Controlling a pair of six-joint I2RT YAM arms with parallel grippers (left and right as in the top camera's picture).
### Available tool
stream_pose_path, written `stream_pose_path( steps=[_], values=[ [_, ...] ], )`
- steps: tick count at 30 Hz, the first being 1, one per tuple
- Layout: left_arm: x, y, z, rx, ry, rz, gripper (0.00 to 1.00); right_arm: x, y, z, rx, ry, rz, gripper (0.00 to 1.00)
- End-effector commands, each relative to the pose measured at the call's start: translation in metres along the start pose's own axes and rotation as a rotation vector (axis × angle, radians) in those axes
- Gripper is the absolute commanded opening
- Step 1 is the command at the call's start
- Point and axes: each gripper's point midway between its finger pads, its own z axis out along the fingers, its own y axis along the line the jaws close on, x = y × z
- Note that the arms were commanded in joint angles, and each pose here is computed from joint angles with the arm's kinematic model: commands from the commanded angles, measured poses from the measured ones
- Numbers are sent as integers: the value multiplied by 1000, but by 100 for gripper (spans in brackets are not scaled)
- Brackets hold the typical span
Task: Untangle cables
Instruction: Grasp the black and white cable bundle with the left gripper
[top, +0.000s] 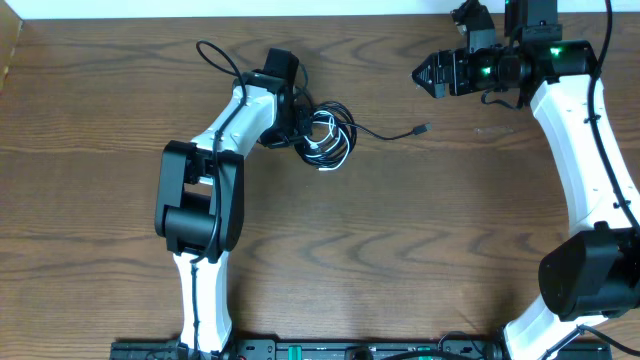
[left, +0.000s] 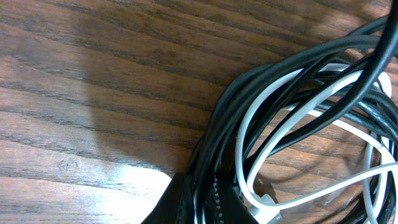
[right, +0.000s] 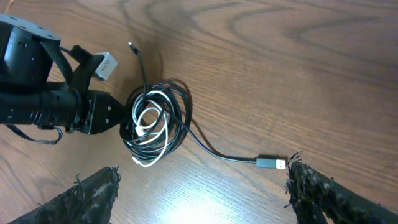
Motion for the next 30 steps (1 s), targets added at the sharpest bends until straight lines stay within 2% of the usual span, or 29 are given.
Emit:
stream_pose_path(
  steps=[1,8,11,16,23,27,30],
  values=[
    [17,14,18,-46,45,-6,7,-4,3,-2,-1,-9,7,84],
    [25,7,21,-42,52,16,7,-3,6,-1,-5,-6,2,85],
    [20,1,9,-24,29,77,8,-4,10,1,-10,-5,-7,84],
    [-1,-29,-49,92,-92,145,7,-6,19,5,-21,-14,-23,78],
    [-14,-72,-160,294,-316,210,7,-17,26,11,18,-52,45,73],
    [-10,-83,-198,359,-377,235,7,-22,34,14,9,-72,88,69],
    [-7,-88,-211,392,-394,241,7,-25,41,16,-6,-83,131,60]
  ],
)
